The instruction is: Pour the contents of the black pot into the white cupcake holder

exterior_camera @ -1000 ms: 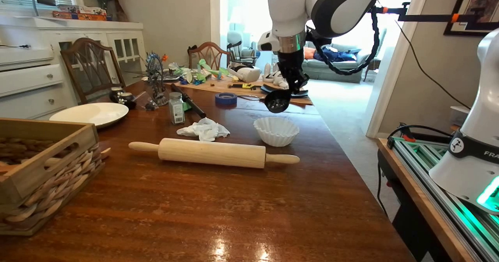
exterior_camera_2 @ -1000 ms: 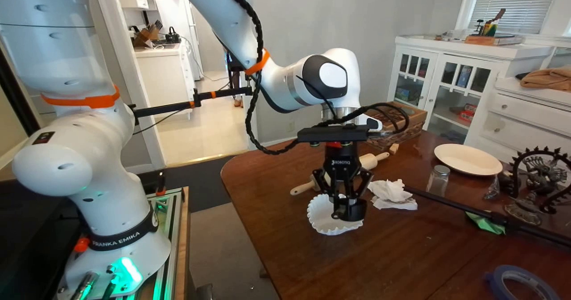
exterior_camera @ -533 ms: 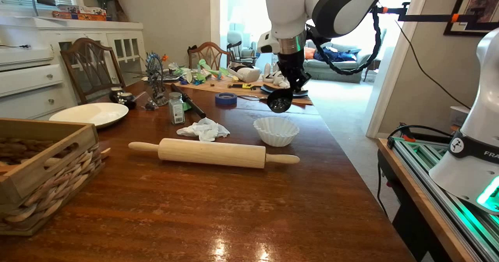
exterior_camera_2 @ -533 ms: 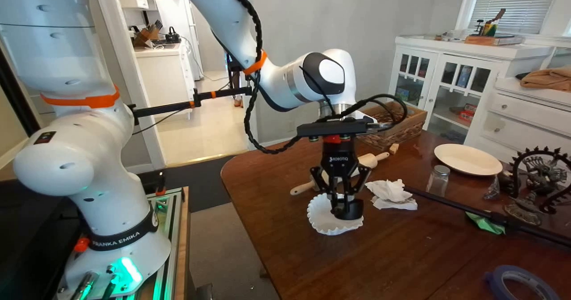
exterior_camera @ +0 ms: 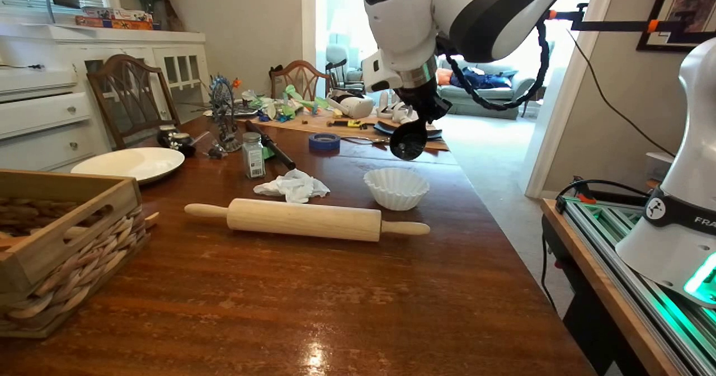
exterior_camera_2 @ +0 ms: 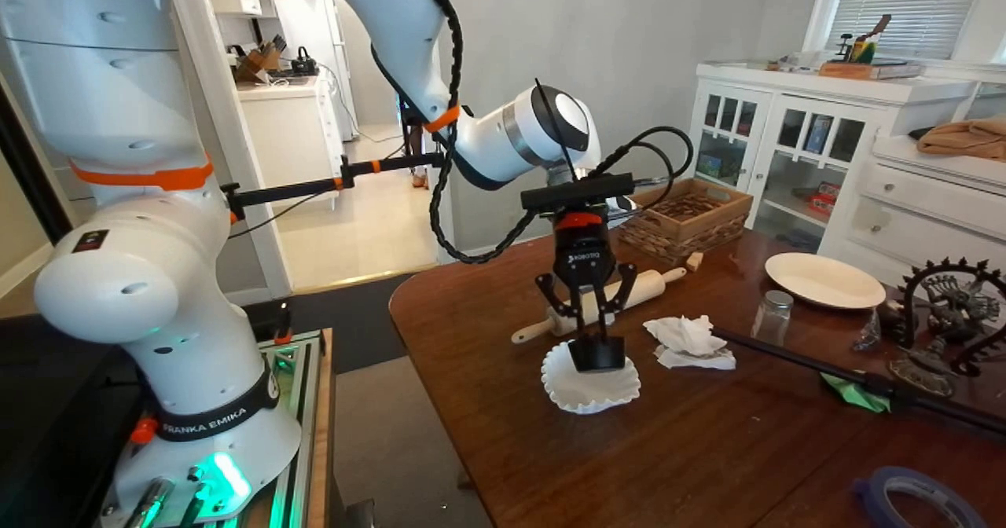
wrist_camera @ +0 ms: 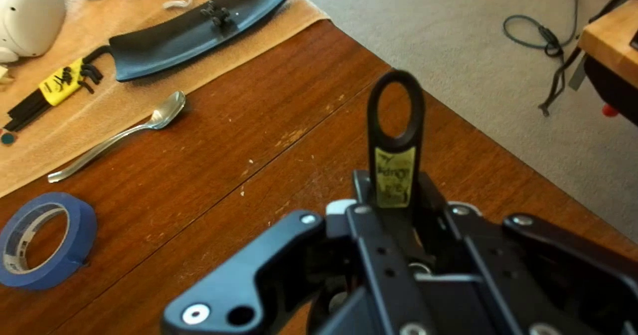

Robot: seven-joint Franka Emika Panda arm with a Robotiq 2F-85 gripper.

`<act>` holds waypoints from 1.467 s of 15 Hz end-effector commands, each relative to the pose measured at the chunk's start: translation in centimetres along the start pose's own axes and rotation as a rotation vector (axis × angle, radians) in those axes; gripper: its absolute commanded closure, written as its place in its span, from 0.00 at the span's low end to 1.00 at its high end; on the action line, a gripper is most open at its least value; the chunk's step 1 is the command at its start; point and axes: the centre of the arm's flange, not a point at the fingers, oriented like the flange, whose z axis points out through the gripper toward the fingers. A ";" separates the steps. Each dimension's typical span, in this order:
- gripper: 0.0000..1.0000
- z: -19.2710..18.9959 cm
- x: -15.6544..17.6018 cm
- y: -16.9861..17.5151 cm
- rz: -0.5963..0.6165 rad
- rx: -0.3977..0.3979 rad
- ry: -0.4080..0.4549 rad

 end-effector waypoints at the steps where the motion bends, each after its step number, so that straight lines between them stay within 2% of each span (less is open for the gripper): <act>1: 0.94 -0.3 2.3 0.6 -0.068 -0.073 -0.127; 6: 0.94 -0.4 4.7 0.5 -0.155 -0.152 -0.245; 13: 0.94 -0.5 8.1 0.0 -0.237 -0.246 -0.319; 22: 0.94 -2.4 9.7 -3.1 -0.292 -0.261 -0.480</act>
